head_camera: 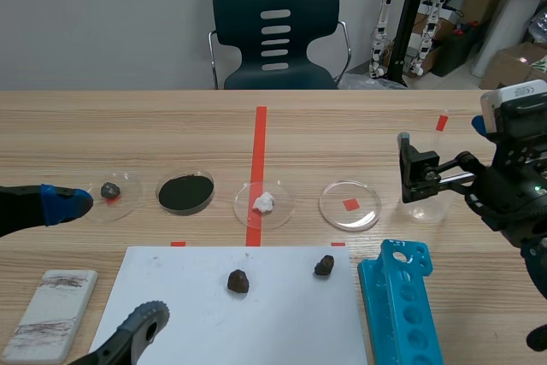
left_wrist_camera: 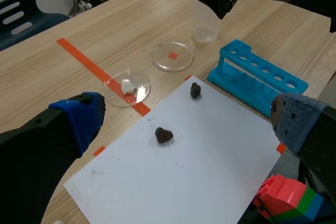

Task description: Put the dropper in the beaker

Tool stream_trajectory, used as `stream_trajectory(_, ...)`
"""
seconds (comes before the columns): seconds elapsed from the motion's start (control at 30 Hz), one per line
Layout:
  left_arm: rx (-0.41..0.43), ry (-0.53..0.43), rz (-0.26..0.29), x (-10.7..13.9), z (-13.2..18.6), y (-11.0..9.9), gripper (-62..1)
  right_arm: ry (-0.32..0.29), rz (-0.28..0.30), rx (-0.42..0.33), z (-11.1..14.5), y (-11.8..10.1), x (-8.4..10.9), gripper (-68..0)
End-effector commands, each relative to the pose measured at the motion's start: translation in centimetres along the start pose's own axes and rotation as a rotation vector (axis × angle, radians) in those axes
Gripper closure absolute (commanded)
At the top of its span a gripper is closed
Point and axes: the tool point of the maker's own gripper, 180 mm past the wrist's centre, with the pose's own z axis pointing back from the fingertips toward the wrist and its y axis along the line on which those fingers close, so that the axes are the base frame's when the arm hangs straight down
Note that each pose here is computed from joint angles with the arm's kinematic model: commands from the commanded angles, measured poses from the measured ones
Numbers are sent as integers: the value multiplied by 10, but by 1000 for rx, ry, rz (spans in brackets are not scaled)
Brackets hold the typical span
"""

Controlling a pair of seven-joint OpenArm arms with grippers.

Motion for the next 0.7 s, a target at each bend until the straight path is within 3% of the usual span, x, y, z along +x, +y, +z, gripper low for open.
stream_trajectory(0.0,4,-26,15,6,0,-1,-623,-43,15,-4,-5,-6,14,-623)
stream_trajectory(0.17,4,-26,15,6,0,-1,-623,-41,21,-1,-5,-6,14,-656)
stream_trajectory(0.67,4,-26,15,6,0,-1,-623,-41,20,-2,-5,-6,14,-655)
